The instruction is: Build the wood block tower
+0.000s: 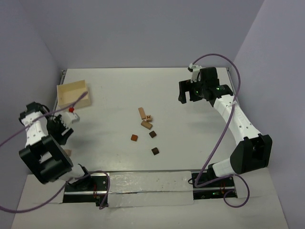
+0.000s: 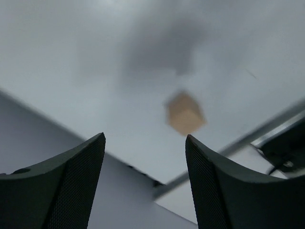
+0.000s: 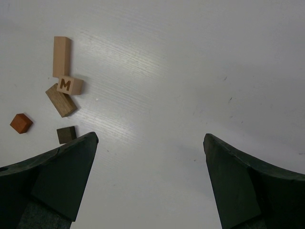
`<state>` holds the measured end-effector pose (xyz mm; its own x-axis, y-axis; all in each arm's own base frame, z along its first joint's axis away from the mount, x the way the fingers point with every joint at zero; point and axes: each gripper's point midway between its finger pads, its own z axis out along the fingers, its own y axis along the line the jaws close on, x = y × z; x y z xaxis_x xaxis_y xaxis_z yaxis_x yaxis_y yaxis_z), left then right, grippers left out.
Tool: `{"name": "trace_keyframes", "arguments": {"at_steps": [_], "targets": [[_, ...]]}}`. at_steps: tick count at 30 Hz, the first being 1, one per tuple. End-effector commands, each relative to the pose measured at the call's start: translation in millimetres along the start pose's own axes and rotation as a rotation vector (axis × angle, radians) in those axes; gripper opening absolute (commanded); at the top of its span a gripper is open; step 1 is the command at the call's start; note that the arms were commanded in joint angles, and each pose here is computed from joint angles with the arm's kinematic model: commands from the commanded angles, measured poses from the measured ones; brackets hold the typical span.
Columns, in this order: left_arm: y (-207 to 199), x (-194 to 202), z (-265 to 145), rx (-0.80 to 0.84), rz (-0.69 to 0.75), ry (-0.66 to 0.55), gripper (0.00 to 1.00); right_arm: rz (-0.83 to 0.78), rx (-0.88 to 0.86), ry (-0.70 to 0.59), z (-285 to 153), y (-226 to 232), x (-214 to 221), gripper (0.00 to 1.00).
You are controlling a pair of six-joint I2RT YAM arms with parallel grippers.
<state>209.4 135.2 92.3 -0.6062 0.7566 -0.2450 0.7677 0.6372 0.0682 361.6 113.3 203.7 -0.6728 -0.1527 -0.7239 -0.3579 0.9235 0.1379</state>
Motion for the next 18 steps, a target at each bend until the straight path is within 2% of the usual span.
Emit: {"name": "trace_keyframes", "arguments": {"at_steps": [1, 8, 18], "targets": [[-28, 31, -1, -0.054, 0.212, 0.119, 0.74, -0.031, 0.014, -0.016, -6, 3, -14, 1.00], [-56, 49, 28, -0.011, 0.283, 0.136, 0.73, -0.041, 0.022, 0.007, -1, 4, -11, 1.00], [-33, 42, 39, -0.072, 0.368, 0.099, 0.73, -0.051, 0.023, 0.017, 2, 6, -9, 1.00]]}}
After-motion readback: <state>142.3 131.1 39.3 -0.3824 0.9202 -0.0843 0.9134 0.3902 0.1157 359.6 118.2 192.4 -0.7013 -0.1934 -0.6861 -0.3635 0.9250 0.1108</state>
